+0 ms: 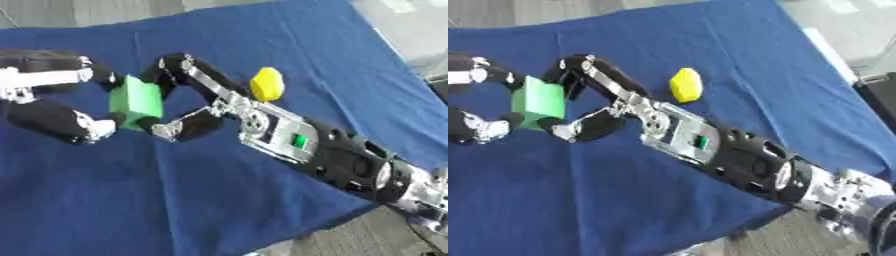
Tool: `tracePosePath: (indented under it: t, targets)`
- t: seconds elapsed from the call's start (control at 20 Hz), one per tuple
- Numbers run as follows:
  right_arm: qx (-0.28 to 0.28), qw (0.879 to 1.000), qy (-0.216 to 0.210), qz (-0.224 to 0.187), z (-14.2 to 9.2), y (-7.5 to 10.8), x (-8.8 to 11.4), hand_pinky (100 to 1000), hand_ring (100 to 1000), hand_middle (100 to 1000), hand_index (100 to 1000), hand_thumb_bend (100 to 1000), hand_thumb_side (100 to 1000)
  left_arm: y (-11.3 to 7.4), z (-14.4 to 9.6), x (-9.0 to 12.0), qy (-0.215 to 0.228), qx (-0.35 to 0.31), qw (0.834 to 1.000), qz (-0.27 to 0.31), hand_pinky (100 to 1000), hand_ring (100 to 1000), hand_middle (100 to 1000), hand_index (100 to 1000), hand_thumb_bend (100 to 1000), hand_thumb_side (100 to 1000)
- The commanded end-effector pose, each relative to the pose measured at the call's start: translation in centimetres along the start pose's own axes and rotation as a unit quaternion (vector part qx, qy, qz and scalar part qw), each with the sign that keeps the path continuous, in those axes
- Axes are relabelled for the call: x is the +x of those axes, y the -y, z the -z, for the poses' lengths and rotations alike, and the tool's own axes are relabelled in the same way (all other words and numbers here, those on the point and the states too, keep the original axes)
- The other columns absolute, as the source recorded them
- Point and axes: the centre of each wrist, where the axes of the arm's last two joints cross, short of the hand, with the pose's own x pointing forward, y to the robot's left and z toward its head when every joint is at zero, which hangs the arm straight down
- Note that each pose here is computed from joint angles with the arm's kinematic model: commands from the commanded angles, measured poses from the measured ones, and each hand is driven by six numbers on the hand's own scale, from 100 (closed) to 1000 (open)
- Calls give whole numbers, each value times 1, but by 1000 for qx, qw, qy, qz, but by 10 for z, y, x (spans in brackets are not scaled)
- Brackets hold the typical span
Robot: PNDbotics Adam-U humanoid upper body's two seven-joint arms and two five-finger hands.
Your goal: Pick up the objects with one hand, pass them to the other hand, and then place them into the box on the other side of the table.
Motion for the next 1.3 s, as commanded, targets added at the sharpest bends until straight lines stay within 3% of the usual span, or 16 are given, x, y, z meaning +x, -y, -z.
tracePosePath:
  t: [0.05,0.4,0.95,1.3]
  targets:
    - [-25,999,33,-14,13,17,15,568,583,607,659,100,100,4,22,27,49,-24,998,13,1000,870,725,872,100,619]
    - [-22,999,28,-20,13,18,15,562,577,605,657,100,100,3,19,28,55,-19,998,-2,1000,871,726,865,100,678]
    - [-31,999,20,-10,14,19,15,547,557,594,656,100,100,4,23,29,54,-24,998,9,1000,873,729,866,100,670]
    - [-52,998,24,-12,15,22,16,520,511,560,642,100,100,4,27,30,52,-29,998,20,1000,875,729,865,100,586]
